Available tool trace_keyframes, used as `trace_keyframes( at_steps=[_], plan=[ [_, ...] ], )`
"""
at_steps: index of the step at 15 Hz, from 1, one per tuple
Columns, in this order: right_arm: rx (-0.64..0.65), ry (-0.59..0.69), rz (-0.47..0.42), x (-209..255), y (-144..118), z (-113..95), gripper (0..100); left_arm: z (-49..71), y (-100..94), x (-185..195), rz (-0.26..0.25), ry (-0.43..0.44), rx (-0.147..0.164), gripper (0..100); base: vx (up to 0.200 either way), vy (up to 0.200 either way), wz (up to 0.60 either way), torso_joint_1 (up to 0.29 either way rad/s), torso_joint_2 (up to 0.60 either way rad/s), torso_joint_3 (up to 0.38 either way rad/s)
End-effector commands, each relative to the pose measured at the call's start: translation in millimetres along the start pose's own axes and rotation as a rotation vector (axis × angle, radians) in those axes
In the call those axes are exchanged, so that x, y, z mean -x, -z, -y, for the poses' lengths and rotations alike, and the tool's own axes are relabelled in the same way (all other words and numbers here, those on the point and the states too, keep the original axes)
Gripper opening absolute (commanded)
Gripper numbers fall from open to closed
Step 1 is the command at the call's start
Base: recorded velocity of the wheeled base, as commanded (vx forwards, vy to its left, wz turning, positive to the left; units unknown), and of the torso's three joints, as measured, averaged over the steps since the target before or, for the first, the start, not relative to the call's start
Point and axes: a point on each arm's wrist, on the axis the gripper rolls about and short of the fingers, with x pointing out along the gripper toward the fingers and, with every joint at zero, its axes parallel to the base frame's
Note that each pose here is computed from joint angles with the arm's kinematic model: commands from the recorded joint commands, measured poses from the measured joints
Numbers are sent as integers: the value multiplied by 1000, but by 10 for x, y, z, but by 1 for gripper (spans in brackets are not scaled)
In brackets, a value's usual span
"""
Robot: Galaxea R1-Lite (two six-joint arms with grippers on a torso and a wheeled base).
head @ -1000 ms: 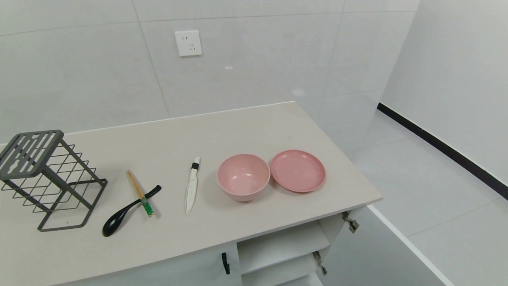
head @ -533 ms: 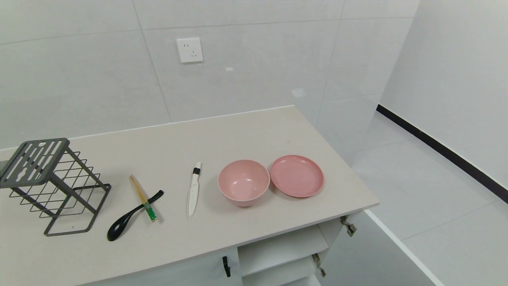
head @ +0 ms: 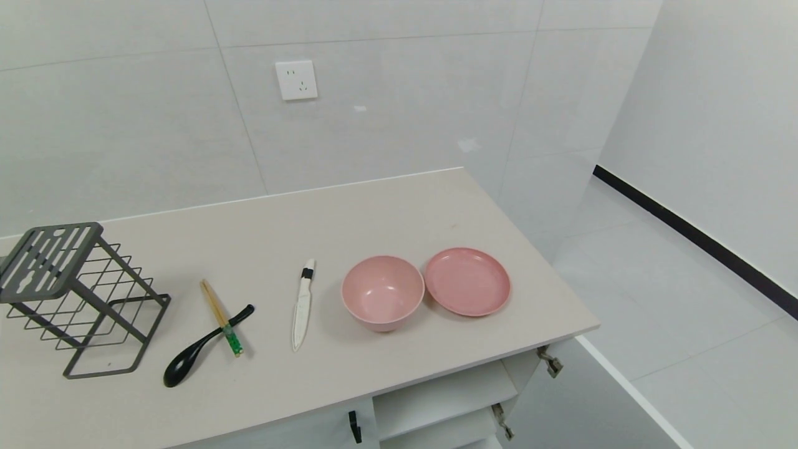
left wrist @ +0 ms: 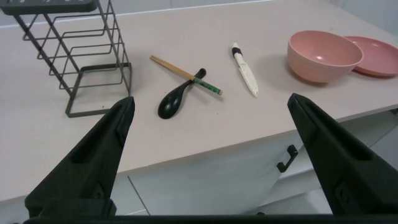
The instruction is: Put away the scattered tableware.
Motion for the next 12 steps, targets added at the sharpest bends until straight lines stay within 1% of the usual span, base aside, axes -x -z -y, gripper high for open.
trace_keyframes(
  at_steps=[1,2,3,5,6,9,11,12],
  plan=[
    [-3,-74,21,2,-20,-16,100,0,0,-1,-2,1,1,100,0,0,0,0,0,0],
    [-7,-105,-7,6,-4,-24,100,0,2,-1,-3,1,0,100,0,0,0,0,0,0],
    [-14,-121,-55,-5,-9,-24,100,0,2,-1,-3,0,1,100,0,0,0,0,0,0],
    [-25,-174,-110,-51,-65,-18,100,0,2,-1,-3,1,0,100,0,0,0,0,0,0],
    [-37,-223,-164,-126,-120,-8,100,0,2,-1,-3,1,0,100,0,0,0,0,0,0],
    [-50,-325,-236,-242,-185,5,100,1,2,0,-2,0,-2,100,0,0,0,0,0,0],
    [-55,-375,-291,-326,-207,-2,100,1,2,-1,-3,0,-2,100,0,0,0,0,0,0],
    [-55,-385,-299,-355,-225,-4,100,1,2,0,-2,3,-2,100,0,0,0,0,0,0]
  ],
)
